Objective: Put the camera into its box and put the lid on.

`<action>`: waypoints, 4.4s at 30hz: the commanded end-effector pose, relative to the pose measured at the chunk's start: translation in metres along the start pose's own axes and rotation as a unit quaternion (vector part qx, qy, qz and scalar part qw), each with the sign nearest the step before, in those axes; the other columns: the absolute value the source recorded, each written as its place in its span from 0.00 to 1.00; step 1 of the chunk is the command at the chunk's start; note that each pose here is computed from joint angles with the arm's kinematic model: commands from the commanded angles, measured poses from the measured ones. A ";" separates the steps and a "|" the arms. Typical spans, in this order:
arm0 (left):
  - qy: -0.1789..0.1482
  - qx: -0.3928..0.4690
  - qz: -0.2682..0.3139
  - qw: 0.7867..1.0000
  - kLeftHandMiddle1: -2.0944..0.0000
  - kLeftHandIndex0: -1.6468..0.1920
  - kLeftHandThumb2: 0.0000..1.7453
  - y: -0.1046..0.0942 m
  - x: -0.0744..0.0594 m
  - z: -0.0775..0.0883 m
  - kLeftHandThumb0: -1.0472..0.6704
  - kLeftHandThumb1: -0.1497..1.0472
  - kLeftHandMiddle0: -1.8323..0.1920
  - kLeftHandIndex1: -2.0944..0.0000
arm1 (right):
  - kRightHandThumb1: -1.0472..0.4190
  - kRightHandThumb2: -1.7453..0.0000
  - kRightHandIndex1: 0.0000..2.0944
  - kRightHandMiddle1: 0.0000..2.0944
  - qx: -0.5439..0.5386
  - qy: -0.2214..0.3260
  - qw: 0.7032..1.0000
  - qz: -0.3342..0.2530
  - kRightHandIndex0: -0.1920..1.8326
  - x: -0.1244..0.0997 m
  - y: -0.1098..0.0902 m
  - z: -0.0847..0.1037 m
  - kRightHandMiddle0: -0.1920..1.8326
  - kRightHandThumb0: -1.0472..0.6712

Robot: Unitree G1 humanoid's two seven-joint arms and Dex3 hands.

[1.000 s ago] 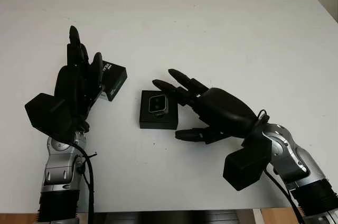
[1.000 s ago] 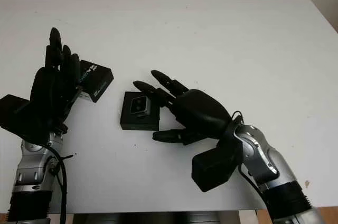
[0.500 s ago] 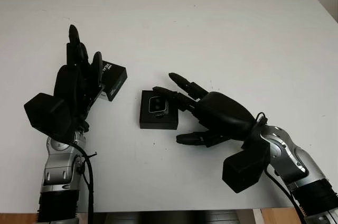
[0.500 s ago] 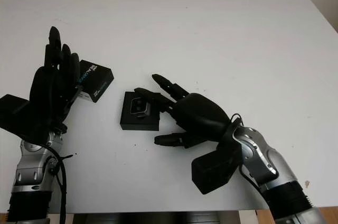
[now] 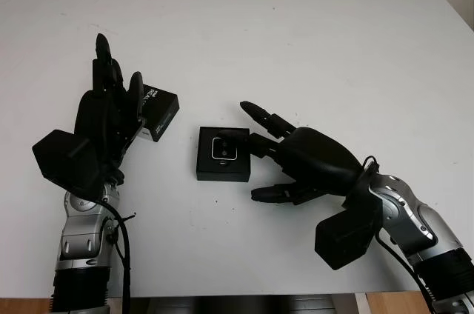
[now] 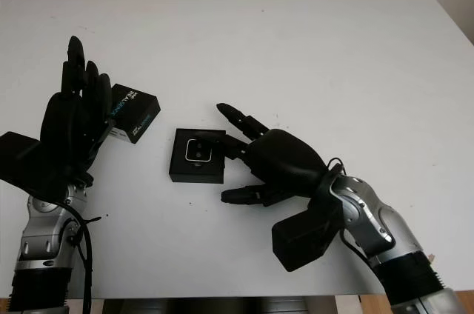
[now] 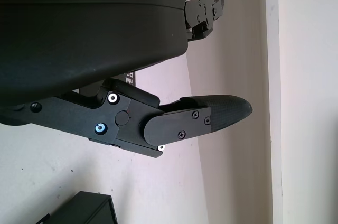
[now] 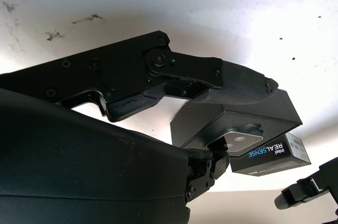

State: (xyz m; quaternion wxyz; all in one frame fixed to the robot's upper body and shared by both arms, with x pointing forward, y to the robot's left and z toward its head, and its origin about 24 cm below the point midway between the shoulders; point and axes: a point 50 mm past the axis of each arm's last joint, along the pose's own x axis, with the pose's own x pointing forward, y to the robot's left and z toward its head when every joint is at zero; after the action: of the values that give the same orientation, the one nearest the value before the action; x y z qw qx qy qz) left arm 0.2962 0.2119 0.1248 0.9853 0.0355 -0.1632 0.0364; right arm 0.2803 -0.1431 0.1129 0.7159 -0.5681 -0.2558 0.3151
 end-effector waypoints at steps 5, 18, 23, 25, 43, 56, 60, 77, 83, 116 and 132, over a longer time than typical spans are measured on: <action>-0.004 -0.001 0.005 1.000 1.00 1.00 0.32 0.002 -0.001 0.002 0.25 1.00 1.00 1.00 | 0.00 0.66 0.03 0.15 -0.008 0.011 1.000 0.018 0.03 -0.004 0.001 -0.002 0.30 0.11; -0.002 0.002 0.004 1.000 1.00 1.00 0.32 0.005 0.000 0.005 0.23 1.00 1.00 1.00 | 0.00 0.69 0.05 0.04 0.276 0.022 0.941 -0.196 0.10 0.009 -0.025 -0.012 0.13 0.19; -0.005 0.011 -0.005 1.000 1.00 1.00 0.33 0.007 0.001 0.009 0.25 1.00 1.00 1.00 | 0.00 0.68 0.05 0.04 0.326 0.043 0.918 -0.223 0.12 0.019 -0.038 -0.018 0.13 0.18; -0.004 0.017 -0.007 1.000 1.00 1.00 0.35 0.009 0.001 0.011 0.26 1.00 1.00 1.00 | 0.00 0.68 0.06 0.04 0.342 0.038 0.907 -0.243 0.14 0.022 -0.042 -0.019 0.14 0.20; -0.050 0.216 -0.044 0.974 0.85 0.70 0.12 0.076 0.038 0.066 0.35 1.00 0.65 0.83 | 0.00 0.65 0.02 0.03 0.552 0.057 0.781 -0.286 0.09 0.022 -0.052 -0.043 0.09 0.28; 0.068 0.538 -0.272 0.795 0.99 0.85 0.02 0.079 0.079 0.119 0.24 0.82 0.82 0.96 | 0.00 0.63 0.02 0.03 0.560 0.065 0.774 -0.288 0.09 0.022 -0.050 -0.045 0.08 0.28; 0.106 0.617 -0.319 0.712 1.00 0.91 0.03 0.073 0.085 0.103 0.18 0.83 0.90 0.98 | 0.00 0.64 0.02 0.03 0.563 0.072 0.770 -0.292 0.09 0.021 -0.050 -0.046 0.09 0.28; 0.116 0.693 -0.347 0.621 0.98 0.97 0.03 0.058 0.095 0.075 0.25 0.81 0.96 0.98 | 0.00 0.64 0.02 0.03 0.565 0.083 0.768 -0.290 0.09 0.020 -0.047 -0.047 0.08 0.27; 0.098 0.693 -0.317 0.641 0.98 0.98 0.03 0.059 0.102 0.071 0.24 0.82 0.97 0.98 | 0.00 0.64 0.02 0.04 0.570 0.085 0.766 -0.284 0.09 0.019 -0.043 -0.048 0.08 0.27; 0.138 0.671 -0.368 0.629 0.98 0.90 0.03 0.044 0.108 0.063 0.27 0.81 0.92 0.97 | 0.00 0.64 0.02 0.04 0.567 0.080 0.769 -0.285 0.09 0.019 -0.035 -0.050 0.08 0.29; 0.044 0.689 -0.359 0.629 0.97 0.87 0.03 0.034 0.109 0.052 0.27 0.82 0.86 0.97 | 0.00 0.65 0.03 0.06 0.574 0.086 0.764 -0.281 0.09 0.020 -0.031 -0.048 0.08 0.29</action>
State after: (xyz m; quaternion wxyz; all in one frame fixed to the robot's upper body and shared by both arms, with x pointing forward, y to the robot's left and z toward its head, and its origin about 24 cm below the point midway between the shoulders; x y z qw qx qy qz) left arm 0.3772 0.2506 0.2037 0.6180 0.7544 -0.0134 -0.2206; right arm 0.3357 -0.1646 0.1346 0.9836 0.0172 -0.1144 0.1384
